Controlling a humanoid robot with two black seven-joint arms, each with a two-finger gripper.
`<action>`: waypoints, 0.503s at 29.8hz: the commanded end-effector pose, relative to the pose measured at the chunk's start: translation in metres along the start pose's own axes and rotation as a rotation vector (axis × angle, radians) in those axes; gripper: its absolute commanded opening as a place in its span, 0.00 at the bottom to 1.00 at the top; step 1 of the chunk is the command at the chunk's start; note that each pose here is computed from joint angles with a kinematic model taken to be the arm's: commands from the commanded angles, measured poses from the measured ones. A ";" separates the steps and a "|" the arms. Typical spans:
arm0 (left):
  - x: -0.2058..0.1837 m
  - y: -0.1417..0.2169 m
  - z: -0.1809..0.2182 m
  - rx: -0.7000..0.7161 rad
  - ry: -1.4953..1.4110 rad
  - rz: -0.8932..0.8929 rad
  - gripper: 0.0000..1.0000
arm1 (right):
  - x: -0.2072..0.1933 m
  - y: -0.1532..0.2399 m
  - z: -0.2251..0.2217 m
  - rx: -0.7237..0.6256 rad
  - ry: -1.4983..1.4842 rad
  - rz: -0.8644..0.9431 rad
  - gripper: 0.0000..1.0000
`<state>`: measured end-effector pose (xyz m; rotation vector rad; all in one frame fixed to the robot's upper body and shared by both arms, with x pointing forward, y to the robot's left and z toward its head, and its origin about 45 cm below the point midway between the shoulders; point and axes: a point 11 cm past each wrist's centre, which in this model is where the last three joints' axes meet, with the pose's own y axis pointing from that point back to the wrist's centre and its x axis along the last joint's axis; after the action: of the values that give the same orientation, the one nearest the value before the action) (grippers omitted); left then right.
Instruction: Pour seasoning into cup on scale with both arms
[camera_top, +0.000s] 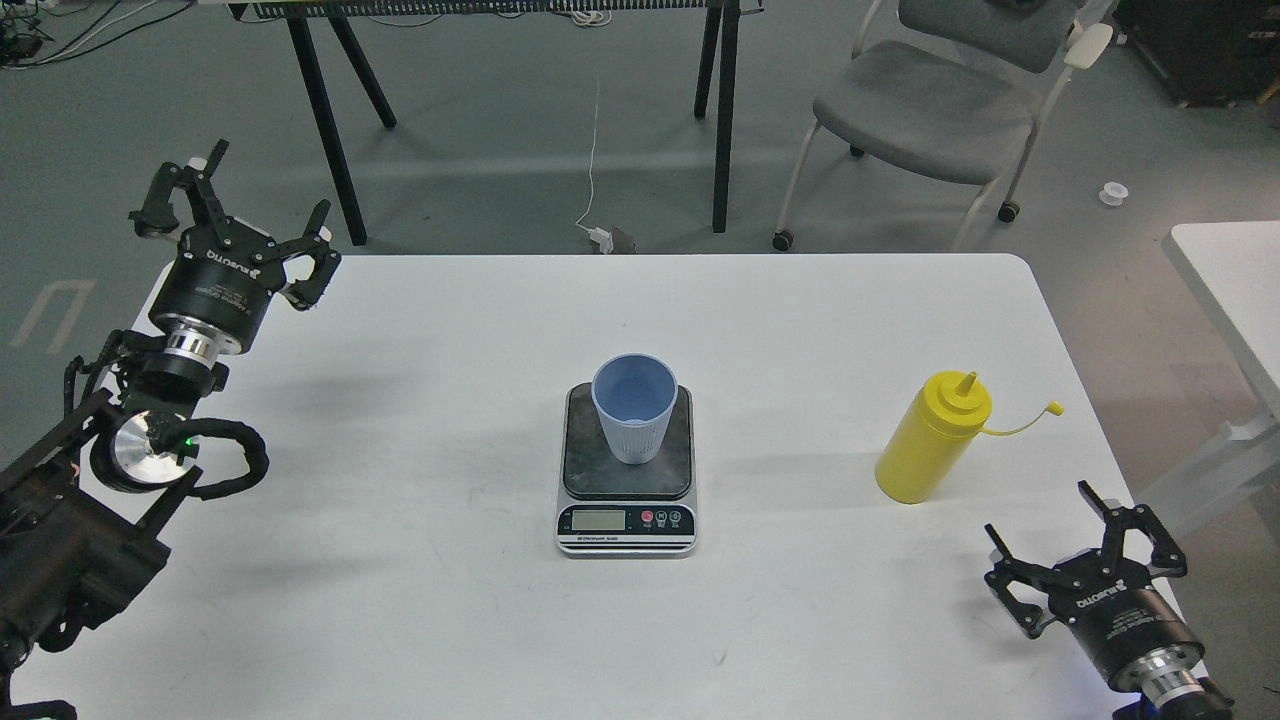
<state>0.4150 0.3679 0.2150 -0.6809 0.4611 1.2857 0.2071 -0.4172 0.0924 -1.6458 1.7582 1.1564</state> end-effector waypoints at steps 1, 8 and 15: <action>-0.003 -0.001 0.007 -0.034 0.032 -0.003 0.99 | -0.019 -0.025 -0.055 0.112 0.071 -0.059 0.99; -0.003 -0.002 0.005 -0.051 0.069 0.005 0.99 | -0.062 -0.093 -0.146 0.338 0.153 -0.134 0.99; 0.004 -0.001 0.012 -0.081 0.097 0.035 0.99 | -0.084 -0.153 -0.152 0.344 0.152 -0.110 0.99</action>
<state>0.4160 0.3775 0.2229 -0.8009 0.4966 1.3049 0.3800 -0.4952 0.2048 -1.6484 1.8210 0.6250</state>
